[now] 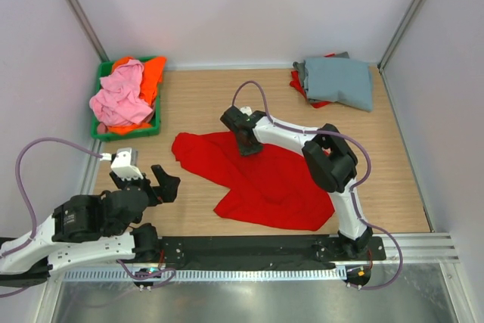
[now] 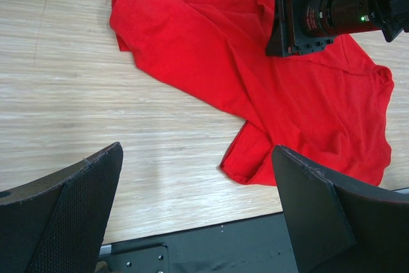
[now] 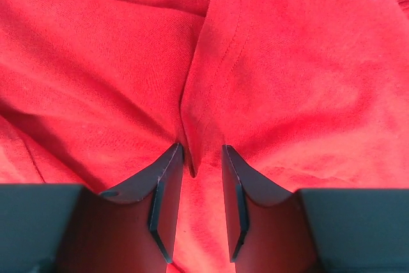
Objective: Fold and stack the t-shirts
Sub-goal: Flatten the tshirt out
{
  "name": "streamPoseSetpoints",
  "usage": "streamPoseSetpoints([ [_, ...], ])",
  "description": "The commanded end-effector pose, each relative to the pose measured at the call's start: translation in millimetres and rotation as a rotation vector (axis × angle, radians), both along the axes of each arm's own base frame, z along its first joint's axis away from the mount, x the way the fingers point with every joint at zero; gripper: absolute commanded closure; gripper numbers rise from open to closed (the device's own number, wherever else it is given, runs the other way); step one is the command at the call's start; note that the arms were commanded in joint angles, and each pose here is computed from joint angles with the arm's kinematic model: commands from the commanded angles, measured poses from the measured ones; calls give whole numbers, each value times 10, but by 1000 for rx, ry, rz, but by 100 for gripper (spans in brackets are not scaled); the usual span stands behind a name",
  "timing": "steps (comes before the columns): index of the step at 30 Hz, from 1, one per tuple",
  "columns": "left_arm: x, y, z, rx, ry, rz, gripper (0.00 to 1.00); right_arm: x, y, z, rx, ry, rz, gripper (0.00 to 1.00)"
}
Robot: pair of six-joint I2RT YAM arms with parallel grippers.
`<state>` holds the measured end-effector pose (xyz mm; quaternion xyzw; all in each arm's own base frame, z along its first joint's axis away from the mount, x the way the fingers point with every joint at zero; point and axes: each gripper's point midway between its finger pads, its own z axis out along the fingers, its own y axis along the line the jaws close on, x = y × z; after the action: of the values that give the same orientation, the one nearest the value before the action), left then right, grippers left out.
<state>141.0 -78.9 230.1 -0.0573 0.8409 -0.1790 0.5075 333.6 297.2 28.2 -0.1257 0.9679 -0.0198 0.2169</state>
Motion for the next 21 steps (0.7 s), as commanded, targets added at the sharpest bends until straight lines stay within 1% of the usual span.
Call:
streamPoseSetpoints([
  [1, 48, 32, 58, -14, -31, 32, 0, 67, -41, 302, 27, -53, -14, 64],
  [5, 51, 27, 54, -8, -30, 34, 0, 83, -33, 363, 54, -59, -14, 64],
  [12, 51, 34, 59, -12, -33, 35, 0, 52, -32, 276, 60, -37, -13, 67],
  [21, 53, 23, 54, -3, -30, 33, 0, 116, -3, 429, 86, -66, -16, 66],
])
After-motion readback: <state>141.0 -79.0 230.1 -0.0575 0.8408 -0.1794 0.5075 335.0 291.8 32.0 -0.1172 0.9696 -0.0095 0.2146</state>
